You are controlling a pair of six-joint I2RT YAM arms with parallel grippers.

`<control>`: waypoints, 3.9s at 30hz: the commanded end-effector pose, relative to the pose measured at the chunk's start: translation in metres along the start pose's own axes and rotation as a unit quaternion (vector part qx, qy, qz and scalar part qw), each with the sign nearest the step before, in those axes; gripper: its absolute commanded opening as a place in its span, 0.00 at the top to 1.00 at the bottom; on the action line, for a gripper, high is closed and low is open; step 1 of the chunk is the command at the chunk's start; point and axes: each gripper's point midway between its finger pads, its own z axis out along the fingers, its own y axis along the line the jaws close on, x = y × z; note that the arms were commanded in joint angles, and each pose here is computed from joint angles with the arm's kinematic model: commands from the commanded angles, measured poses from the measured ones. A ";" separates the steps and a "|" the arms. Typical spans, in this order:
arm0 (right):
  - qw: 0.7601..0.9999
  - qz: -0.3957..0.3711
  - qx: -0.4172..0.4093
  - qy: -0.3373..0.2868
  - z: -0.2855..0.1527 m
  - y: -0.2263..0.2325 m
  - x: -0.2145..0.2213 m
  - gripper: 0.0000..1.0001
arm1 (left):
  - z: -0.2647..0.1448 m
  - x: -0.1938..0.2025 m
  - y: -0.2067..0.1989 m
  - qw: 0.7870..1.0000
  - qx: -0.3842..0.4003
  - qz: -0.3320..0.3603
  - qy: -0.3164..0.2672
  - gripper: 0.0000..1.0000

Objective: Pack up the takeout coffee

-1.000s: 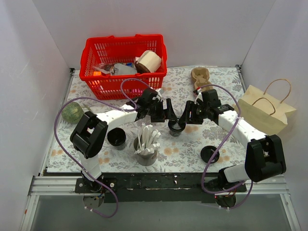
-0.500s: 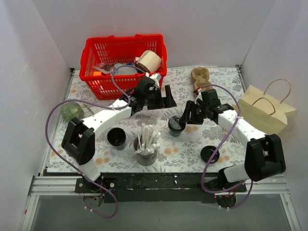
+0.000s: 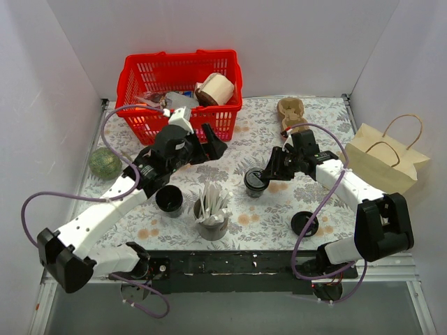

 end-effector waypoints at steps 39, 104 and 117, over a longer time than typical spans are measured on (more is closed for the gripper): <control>0.982 0.023 0.128 -0.134 -0.113 -0.075 -0.023 0.37 | -0.076 0.047 0.078 0.991 -0.119 -0.062 0.001 0.02; 0.939 -0.016 0.299 -0.170 0.071 -0.116 -0.264 0.66 | -0.059 0.037 0.106 0.985 -0.166 -0.044 -0.028 0.02; 0.939 -0.022 0.294 -0.176 0.066 -0.113 -0.265 0.74 | -0.058 0.038 0.104 0.986 -0.162 -0.041 -0.023 0.02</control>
